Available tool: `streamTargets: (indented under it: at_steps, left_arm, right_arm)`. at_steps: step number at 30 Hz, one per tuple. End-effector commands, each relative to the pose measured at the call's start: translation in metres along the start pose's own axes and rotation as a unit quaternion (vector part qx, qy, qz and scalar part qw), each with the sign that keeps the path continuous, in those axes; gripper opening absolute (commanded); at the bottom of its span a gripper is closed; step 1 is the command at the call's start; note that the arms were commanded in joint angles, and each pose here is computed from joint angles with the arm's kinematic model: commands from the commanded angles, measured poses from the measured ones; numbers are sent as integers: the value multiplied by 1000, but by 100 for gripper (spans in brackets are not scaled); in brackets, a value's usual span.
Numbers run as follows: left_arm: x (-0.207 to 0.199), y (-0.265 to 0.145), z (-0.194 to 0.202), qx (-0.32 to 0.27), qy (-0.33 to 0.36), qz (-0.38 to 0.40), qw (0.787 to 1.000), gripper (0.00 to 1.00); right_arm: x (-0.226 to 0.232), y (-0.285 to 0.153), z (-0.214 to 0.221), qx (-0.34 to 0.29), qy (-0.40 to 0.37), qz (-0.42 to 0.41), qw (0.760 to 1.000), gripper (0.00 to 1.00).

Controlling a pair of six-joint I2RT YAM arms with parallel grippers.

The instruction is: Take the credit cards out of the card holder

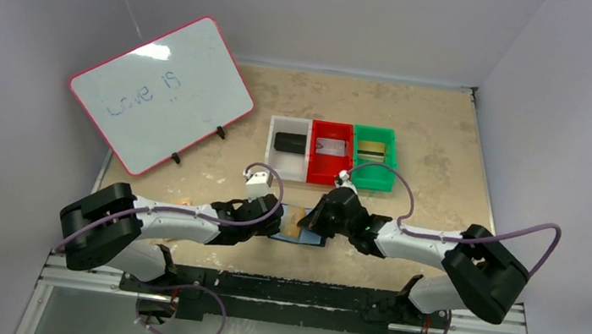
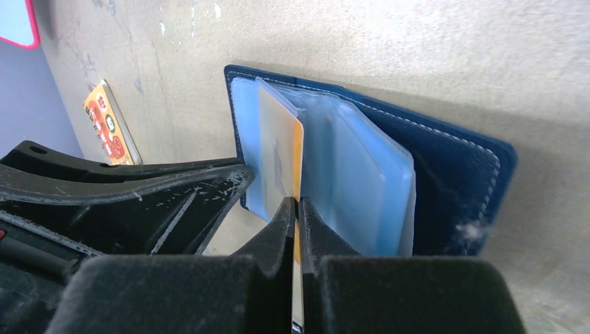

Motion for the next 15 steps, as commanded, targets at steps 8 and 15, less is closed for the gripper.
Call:
streamTargets:
  at_steps: [8,15]
  left_arm:
    - [36,0,13,20,39,-73,996,13]
    - [14,-12,-4,0,26,-23,999,14]
  right_arm:
    - [-12,-10,-4,-12,3,12,1000,0]
    - [-14,-7,-3,-2,-8,9,1000,0]
Point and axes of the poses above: each gripper's point midway between its finger pads, its own y axis out along the fingers, its own x axis along the line the jaws close on, z = x × y, the point moved 8 cm from there along -y, back along the fingers, and after that the axes turned 3 degrees about -y, right-handed, at the moved point
